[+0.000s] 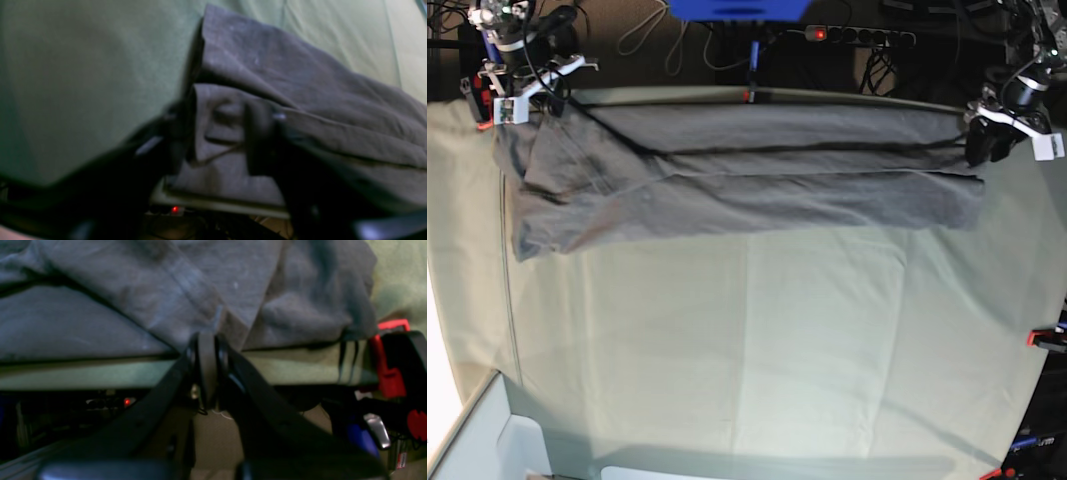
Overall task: Layout the t-shirt on the table in an organized manner, then fold the t-shirt properly
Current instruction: 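Drag the grey strip toward the robot with both grippers to straighten it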
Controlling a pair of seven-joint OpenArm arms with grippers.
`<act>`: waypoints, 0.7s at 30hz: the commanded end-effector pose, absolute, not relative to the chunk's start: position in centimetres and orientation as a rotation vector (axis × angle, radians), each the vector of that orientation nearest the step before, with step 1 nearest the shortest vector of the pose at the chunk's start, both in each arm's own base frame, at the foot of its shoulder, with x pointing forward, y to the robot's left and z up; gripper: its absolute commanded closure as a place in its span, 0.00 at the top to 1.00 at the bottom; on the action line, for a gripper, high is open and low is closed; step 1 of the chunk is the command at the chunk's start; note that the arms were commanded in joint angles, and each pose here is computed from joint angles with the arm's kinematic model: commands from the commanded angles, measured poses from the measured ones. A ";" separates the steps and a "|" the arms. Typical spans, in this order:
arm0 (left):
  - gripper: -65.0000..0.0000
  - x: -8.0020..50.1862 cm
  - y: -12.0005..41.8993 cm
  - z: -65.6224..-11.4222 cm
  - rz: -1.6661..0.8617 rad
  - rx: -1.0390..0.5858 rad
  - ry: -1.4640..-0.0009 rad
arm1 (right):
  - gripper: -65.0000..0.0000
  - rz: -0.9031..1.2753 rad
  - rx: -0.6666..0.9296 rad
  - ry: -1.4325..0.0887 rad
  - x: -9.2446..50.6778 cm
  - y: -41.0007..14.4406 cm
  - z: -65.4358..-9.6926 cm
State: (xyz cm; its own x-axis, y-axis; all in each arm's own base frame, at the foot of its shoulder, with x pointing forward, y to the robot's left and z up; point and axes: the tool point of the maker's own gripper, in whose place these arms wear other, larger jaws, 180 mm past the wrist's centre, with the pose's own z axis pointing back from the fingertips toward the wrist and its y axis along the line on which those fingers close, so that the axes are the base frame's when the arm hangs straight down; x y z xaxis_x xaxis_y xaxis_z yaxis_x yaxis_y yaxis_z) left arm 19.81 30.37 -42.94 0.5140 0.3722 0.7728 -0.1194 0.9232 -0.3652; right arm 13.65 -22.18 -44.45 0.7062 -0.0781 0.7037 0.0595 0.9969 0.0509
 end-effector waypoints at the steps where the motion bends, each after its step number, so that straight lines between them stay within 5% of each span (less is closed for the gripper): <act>1: 0.55 20.2 30.9 -41.9 0.291 -0.281 -1.030 | 0.05 -0.073 0.019 -0.825 14.2 -22.5 -43.5; 9: 0.62 20.1 30.9 -41.9 0.293 -0.280 -1.028 | 0.37 -0.120 -0.041 -0.832 13.6 -25.0 -43.0; 21: 0.63 19.4 30.3 -46.0 0.379 -0.324 -0.935 | 0.40 -0.219 -0.159 -0.865 13.1 -29.6 -41.5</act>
